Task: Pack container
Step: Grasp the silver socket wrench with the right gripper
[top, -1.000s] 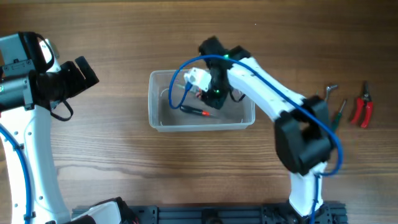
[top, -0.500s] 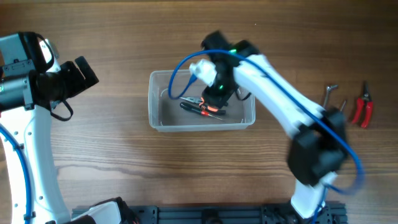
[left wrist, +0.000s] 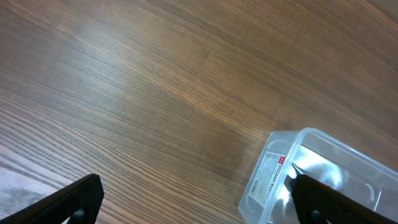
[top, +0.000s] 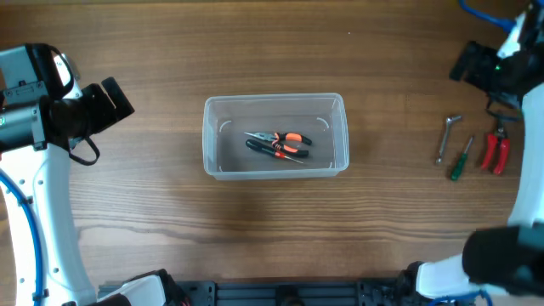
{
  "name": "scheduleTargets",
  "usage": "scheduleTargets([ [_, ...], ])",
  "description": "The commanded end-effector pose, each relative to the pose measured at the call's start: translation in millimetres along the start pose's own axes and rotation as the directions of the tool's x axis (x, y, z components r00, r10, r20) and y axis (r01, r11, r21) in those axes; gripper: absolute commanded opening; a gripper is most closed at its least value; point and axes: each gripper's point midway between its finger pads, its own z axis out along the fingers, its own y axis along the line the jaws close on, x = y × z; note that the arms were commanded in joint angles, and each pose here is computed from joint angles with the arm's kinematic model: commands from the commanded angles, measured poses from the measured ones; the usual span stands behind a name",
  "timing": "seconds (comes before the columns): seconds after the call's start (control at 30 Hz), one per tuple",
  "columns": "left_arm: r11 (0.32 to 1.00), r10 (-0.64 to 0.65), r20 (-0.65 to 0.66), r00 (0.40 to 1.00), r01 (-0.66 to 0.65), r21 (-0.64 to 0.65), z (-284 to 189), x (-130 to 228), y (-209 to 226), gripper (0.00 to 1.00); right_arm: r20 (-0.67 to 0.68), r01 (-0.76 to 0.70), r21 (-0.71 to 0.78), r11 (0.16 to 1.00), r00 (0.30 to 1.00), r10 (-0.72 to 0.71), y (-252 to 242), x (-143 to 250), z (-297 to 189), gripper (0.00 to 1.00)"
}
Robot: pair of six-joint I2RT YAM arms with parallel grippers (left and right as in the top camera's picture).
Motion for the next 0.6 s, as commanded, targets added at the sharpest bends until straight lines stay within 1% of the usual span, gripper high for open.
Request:
scheduleTargets([
  [0.0,1.0,-0.012,0.006,1.0,0.012,-0.003,0,-2,1,1.0,-0.165,-0.051,0.069,0.996,0.984,0.062,-24,19,58,1.0],
  [0.13,1.0,-0.012,0.005,1.0,0.012,-0.003,0,-2,1,1.0,-0.291,-0.045,0.101,0.994,0.954,0.072,-32,38,107,1.0],
  [0.17,1.0,-0.012,0.005,1.0,0.012,-0.003,0,-2,1,1.0,-0.353,-0.039,0.095,0.995,0.933,0.07,-31,50,128,1.0],
  [0.27,1.0,-0.012,0.005,1.0,0.012,-0.003,0,-2,1,1.0,-0.42,-0.028,0.091,0.995,0.905,0.064,-31,64,154,1.0],
  [0.37,1.0,-0.012,0.006,1.0,0.012,-0.003,0,-2,1,1.0,-0.47,0.003,0.07,0.998,0.882,0.03,-30,76,175,1.0],
  [0.57,1.0,-0.012,0.005,1.0,0.012,-0.003,0,-2,1,1.0,-0.485,0.049,-0.004,0.999,0.874,-0.045,-24,88,194,0.99],
])
